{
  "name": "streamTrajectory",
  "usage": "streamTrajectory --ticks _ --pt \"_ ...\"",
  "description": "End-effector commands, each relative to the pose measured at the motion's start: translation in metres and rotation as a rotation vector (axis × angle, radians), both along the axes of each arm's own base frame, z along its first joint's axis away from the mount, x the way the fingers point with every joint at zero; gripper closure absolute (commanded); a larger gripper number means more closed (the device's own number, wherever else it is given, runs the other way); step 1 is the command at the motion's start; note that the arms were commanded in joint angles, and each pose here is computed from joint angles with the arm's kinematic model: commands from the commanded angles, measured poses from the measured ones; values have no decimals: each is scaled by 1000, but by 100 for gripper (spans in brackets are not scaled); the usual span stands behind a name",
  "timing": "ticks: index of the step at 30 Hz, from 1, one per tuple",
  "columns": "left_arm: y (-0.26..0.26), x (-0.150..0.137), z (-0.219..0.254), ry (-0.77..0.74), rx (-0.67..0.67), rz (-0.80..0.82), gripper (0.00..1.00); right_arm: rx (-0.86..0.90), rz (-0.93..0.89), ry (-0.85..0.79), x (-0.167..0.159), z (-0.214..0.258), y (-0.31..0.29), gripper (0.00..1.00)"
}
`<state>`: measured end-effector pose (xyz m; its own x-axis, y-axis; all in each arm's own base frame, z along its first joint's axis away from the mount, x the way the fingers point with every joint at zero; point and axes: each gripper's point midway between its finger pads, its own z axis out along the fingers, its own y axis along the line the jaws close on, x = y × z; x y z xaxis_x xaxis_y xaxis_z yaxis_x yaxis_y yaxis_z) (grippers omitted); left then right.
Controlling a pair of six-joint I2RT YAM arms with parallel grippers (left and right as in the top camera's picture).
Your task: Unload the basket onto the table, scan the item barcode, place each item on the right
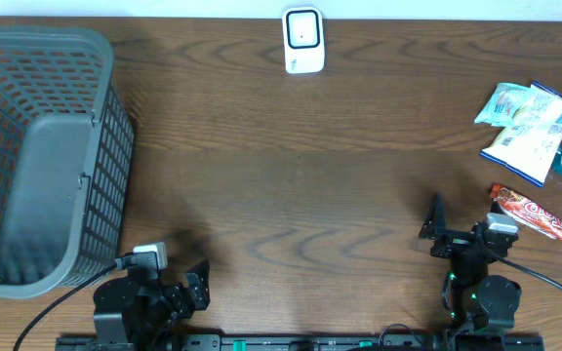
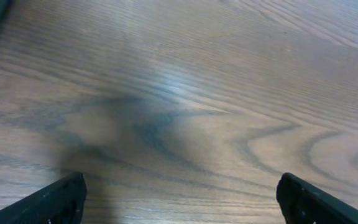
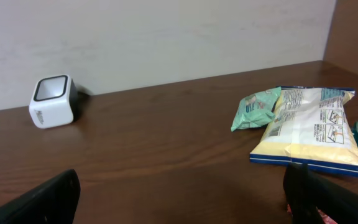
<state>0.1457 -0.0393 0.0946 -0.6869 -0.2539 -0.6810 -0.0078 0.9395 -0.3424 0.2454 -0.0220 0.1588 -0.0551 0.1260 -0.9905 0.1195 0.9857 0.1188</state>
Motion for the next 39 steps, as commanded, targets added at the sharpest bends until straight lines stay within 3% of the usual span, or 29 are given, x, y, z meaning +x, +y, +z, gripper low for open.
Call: streamTrajectory --ticks 1,9,16,25,32,39 --pt "10 6 2 -28 44 42 2 -9 5 0 0 -1 1 1" --pt "7 64 68 -431 29 33 2 -9 5 0 0 -1 1 1" --pt "9 95 86 -699 31 55 2 -9 5 0 0 -1 1 1" --pt "35 100 62 -655 98 193 2 -9 5 0 0 -1 1 1" --pt "19 98 49 -644 299 2 2 -9 5 0 0 -1 1 1" --pt "19 97 44 -624 301 -4 2 -9 5 0 0 -1 1 1"
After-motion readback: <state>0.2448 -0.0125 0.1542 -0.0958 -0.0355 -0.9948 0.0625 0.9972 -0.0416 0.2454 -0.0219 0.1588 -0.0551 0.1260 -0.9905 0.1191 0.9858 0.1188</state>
